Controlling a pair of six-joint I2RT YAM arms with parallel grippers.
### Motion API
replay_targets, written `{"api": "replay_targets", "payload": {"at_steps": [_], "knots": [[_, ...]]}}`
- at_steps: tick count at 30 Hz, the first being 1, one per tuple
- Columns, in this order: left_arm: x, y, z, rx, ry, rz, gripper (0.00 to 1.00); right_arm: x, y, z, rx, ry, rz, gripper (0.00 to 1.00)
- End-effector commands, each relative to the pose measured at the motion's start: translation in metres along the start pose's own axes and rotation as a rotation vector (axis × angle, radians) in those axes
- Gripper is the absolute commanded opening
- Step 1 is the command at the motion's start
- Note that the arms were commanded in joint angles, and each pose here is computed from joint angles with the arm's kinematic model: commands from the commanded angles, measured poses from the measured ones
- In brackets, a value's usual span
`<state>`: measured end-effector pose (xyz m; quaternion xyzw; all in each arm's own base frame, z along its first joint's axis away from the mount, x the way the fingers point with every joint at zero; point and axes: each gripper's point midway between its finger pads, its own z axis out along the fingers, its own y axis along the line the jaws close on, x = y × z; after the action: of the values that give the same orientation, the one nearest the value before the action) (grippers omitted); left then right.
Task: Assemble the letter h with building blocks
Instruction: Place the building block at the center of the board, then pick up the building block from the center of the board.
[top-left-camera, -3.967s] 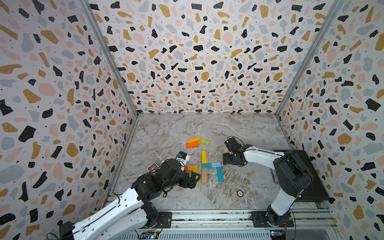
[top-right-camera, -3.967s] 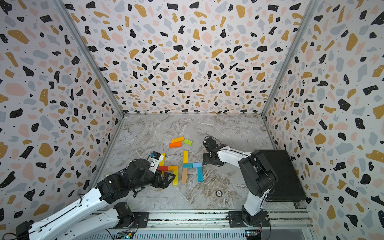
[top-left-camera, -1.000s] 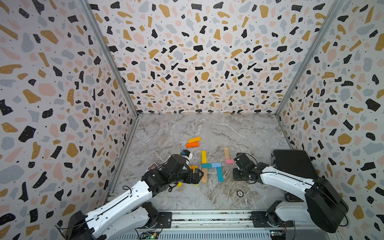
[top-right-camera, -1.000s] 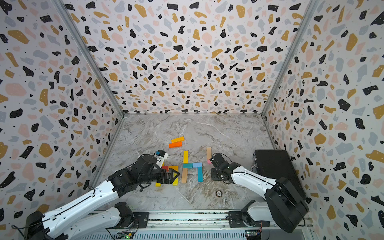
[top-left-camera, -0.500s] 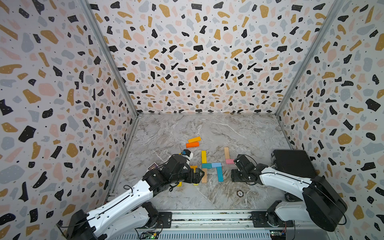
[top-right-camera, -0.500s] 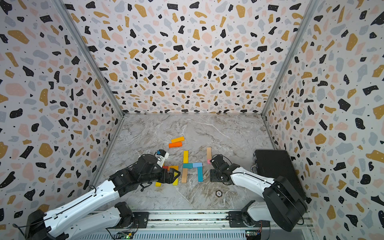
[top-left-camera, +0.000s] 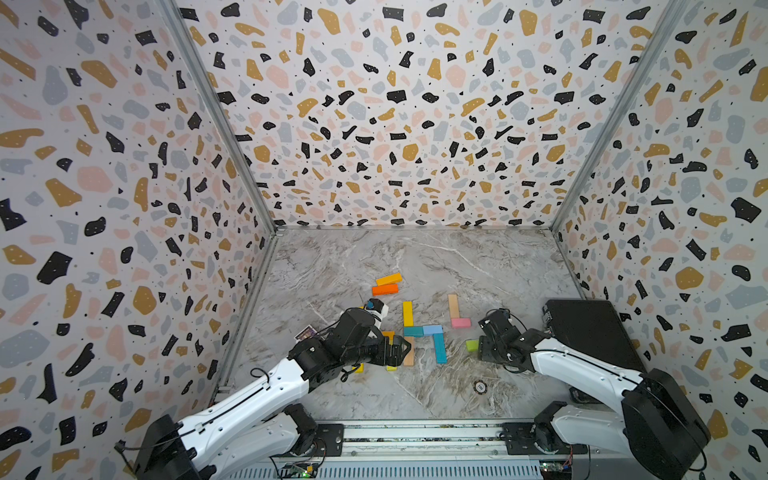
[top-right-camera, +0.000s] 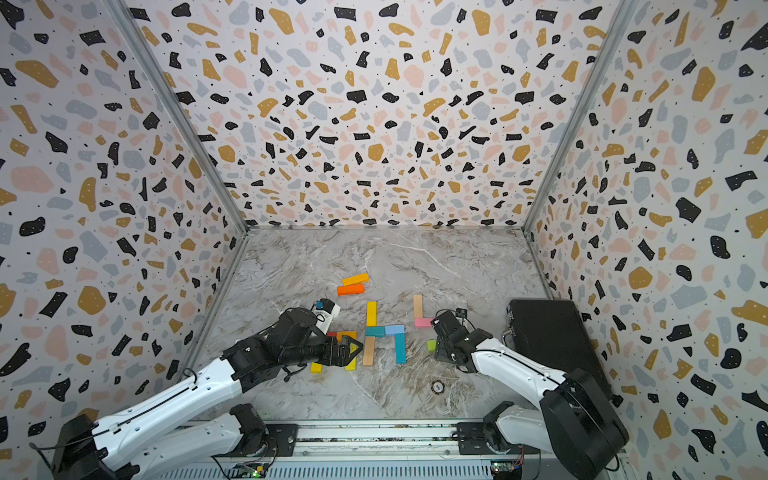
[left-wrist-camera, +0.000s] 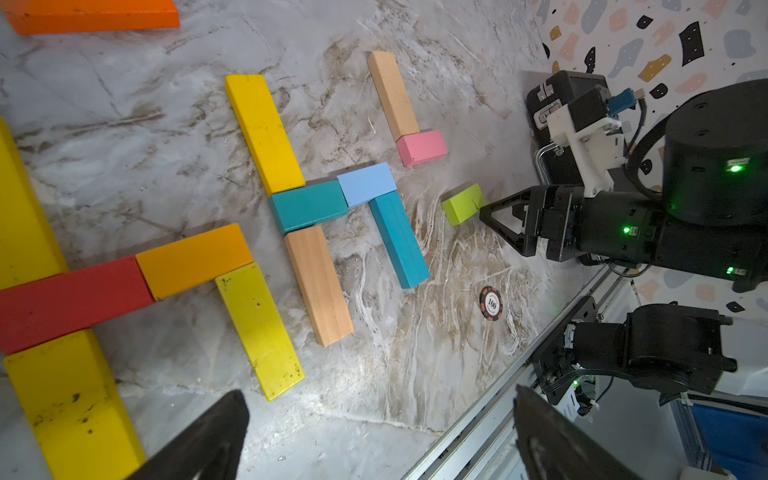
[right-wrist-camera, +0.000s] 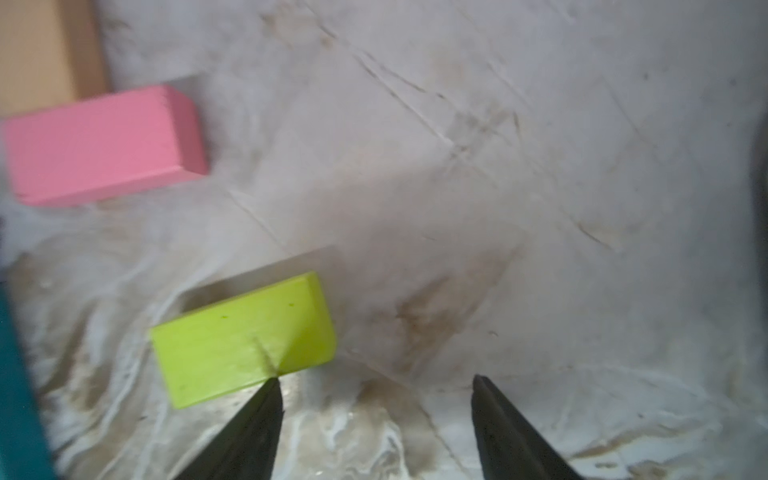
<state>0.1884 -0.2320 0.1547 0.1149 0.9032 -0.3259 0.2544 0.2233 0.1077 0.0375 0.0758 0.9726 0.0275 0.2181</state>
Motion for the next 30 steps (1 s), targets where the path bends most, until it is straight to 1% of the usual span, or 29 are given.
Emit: {"api": "replay_targets", "payload": {"at_steps": [1, 4, 8, 10, 14, 20, 30], "knots": [[-0.003, -0.002, -0.003, 0.018, -0.022, 0.006, 0.99, -0.012, 0.033, -0.011, -0.162, -0.018, 0.027, 0.77], [-0.004, -0.002, -0.006, 0.021, -0.035, 0.009, 0.99, -0.015, 0.050, -0.015, -0.222, 0.015, -0.030, 0.79], [-0.002, -0.001, -0.009, 0.017, -0.039, 0.012, 0.99, -0.007, 0.048, -0.010, -0.157, 0.114, -0.139, 0.82], [-0.002, 0.001, -0.010, 0.012, -0.039, 0.014, 0.99, -0.005, 0.043, -0.007, -0.119, 0.138, -0.175, 0.83], [-0.002, 0.001, -0.012, 0.011, -0.044, 0.016, 0.99, -0.002, 0.041, -0.004, -0.111, 0.152, -0.194, 0.85], [-0.003, 0.001, -0.013, 0.008, -0.048, 0.018, 0.99, -0.002, 0.037, 0.003, -0.077, 0.182, -0.198, 0.85], [-0.003, 0.001, -0.014, 0.005, -0.049, 0.017, 0.99, -0.004, 0.039, 0.013, -0.080, 0.177, -0.192, 0.79]]}}
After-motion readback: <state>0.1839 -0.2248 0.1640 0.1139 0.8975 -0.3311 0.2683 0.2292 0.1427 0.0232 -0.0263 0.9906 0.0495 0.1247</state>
